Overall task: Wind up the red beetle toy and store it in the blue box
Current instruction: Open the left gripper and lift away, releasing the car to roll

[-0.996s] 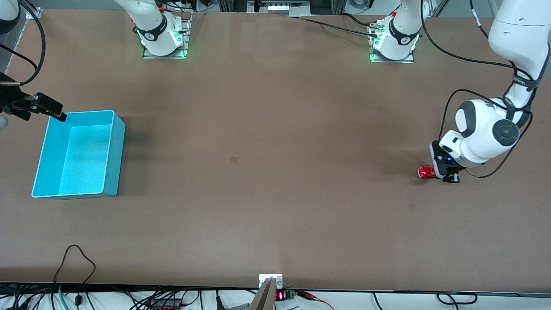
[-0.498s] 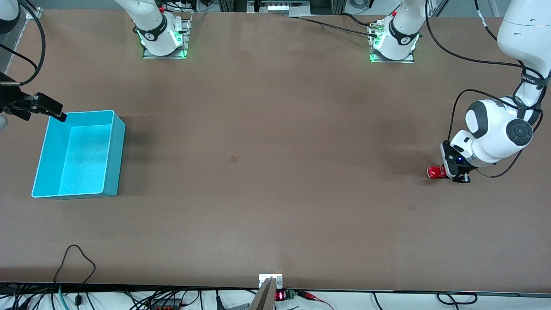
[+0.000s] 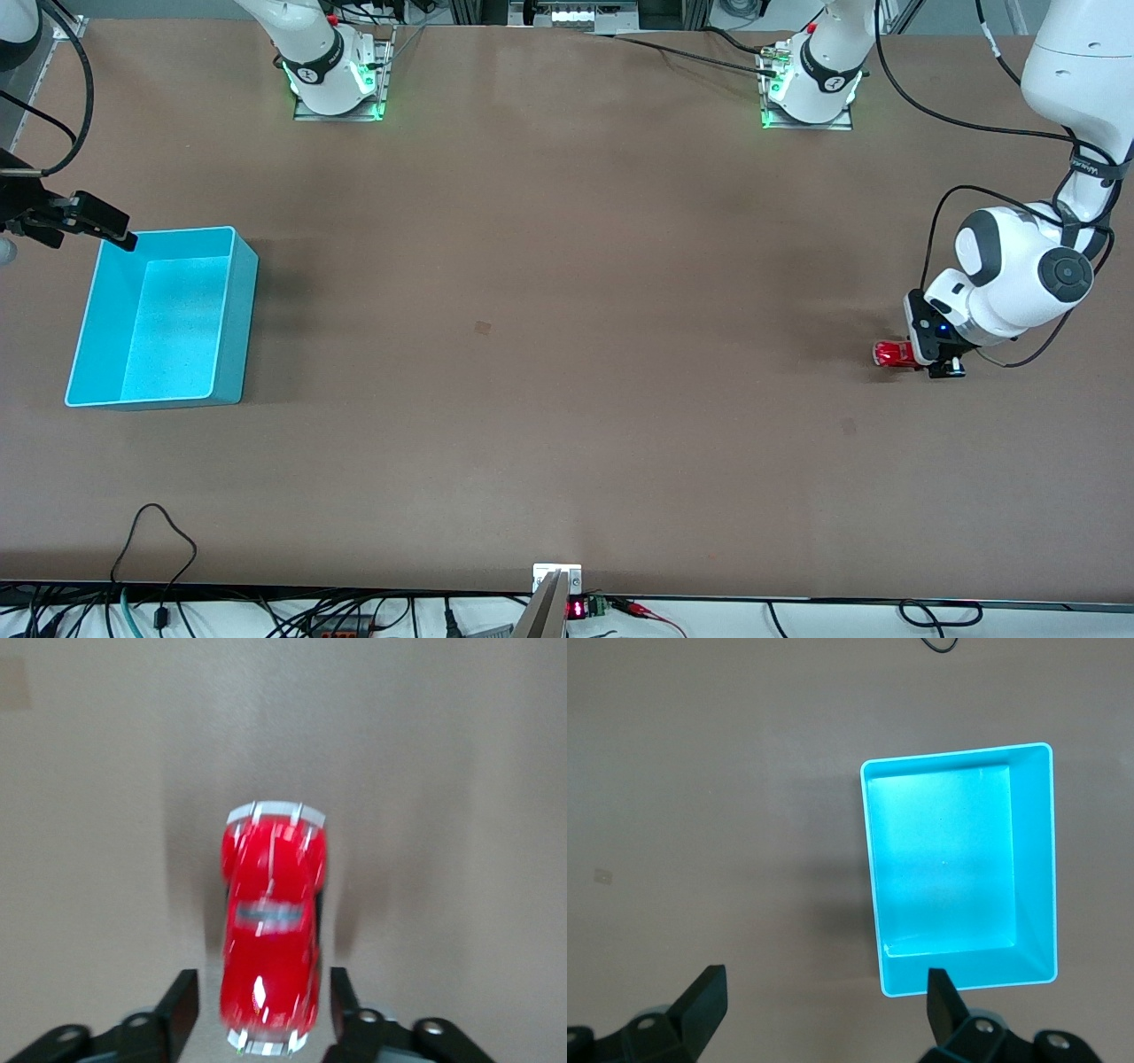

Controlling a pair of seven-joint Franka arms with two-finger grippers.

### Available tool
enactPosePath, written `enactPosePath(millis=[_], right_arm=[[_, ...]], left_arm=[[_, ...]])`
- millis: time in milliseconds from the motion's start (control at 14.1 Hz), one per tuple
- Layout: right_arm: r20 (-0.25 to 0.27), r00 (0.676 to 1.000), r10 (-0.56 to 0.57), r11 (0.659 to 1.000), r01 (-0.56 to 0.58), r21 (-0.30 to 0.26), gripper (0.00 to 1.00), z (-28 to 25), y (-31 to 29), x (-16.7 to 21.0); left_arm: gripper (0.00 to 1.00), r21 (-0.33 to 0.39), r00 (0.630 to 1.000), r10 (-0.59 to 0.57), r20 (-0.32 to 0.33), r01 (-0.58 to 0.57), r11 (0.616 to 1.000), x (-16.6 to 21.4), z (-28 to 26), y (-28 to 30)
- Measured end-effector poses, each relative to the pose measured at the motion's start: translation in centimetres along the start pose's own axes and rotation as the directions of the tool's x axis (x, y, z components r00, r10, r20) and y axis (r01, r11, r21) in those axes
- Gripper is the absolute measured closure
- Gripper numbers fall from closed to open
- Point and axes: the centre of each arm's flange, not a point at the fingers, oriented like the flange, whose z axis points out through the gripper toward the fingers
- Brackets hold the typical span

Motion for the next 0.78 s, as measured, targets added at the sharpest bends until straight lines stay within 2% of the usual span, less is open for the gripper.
enactPosePath(millis=[142, 213, 356, 498, 783], right_arm=[[0.001, 1.0, 0.001, 1.0, -0.001, 0.0, 0.0, 0.1, 0.0, 0.1], [0.001, 1.0, 0.001, 1.0, -0.001, 0.0, 0.0, 0.2, 0.1, 0.1], [0.001, 1.0, 0.001, 1.0, -0.001, 0.0, 0.0, 0.3, 0.1, 0.2], [-0.001, 1.0, 0.002, 1.0, -0.002, 0.0, 0.0, 0.3, 0.1, 0.2], [-0.002, 1.0, 0.002, 1.0, -0.002, 0.0, 0.0, 0.3, 0.1, 0.2]], left_arm=[[0.07, -0.013, 1.0, 0.004, 0.003, -0.004, 1.0, 0.1, -1.9, -0.7], [0.0, -0.031, 1.0, 0.002, 0.006, -0.002, 1.0, 0.2, -3.3, -1.0], [0.0, -0.09, 0.999, -0.039, 0.014, 0.04, 0.995, 1.0, -7.2, -1.3], [0.0, -0.161, 0.991, -0.128, 0.04, 0.133, 0.978, 1.9, -11.5, -1.0], [0.0, -0.25, 0.931, -0.34, 0.136, 0.364, 0.897, 3.9, -19.3, -0.3]])
